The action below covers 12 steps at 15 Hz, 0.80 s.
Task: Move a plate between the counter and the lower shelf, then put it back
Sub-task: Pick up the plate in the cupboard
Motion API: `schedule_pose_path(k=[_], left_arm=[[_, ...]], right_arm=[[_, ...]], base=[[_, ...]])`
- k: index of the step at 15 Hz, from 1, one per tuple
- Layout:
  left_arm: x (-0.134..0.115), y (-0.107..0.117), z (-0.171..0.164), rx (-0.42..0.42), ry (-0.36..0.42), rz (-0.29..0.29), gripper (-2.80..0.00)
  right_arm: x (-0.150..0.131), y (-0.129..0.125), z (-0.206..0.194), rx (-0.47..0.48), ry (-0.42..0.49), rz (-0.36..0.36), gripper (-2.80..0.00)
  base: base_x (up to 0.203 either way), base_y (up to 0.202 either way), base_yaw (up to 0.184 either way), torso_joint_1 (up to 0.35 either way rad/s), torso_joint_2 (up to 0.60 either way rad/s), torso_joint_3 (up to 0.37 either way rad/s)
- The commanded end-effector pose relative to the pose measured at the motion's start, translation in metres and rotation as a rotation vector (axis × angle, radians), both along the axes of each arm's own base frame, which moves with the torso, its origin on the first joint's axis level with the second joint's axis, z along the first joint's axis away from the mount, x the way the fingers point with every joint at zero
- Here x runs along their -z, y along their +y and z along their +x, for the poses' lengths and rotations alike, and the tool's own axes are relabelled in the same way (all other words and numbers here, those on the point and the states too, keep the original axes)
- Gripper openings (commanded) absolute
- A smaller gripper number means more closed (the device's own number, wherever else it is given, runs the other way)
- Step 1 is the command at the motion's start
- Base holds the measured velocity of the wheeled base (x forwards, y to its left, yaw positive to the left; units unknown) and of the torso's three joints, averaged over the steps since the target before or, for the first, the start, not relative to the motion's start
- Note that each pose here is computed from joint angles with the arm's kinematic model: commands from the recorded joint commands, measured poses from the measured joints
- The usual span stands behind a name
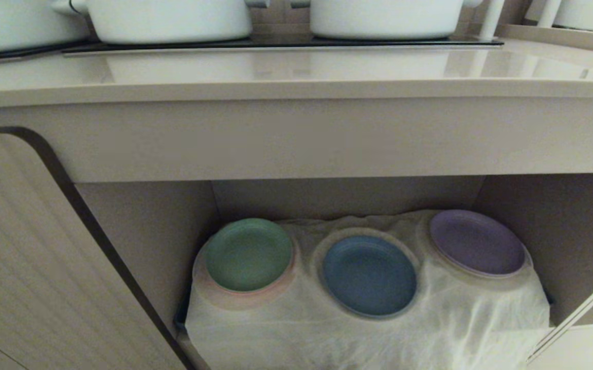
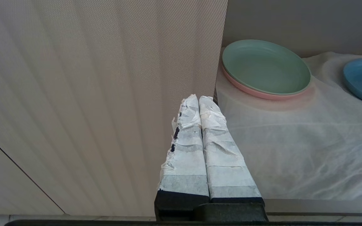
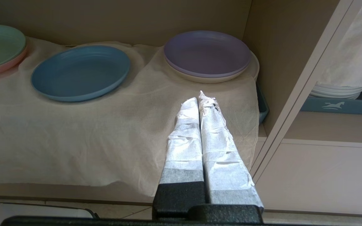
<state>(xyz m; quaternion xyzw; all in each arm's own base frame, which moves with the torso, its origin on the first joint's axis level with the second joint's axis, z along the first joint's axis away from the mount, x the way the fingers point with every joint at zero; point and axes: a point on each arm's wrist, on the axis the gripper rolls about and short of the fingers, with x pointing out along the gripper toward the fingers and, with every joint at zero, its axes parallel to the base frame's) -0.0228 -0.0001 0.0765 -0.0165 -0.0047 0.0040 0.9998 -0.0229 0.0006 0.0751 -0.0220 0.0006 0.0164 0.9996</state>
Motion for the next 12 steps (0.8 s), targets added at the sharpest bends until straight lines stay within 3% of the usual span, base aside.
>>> schedule_pose_path(k=[1, 12], left_arm=[[-0.0003, 0.0000, -0.0001, -0.001, -0.001, -0.001, -2.80], [-0.0002, 0.0000, -0.0001, -0.001, -0.001, -0.001, -2.80]], right_arm=[[0.0000, 0.0000, 0.0001, -0.001, 0.001, 0.000, -2.80], [-0.0011, 0.0000, 0.0024, -0.001, 0.032, -0.024, -2.80]], base=[[0.000, 0.000, 0.000, 0.000, 0.00, 0.000], [0.000, 0.000, 0.000, 0.000, 0.00, 0.000]])
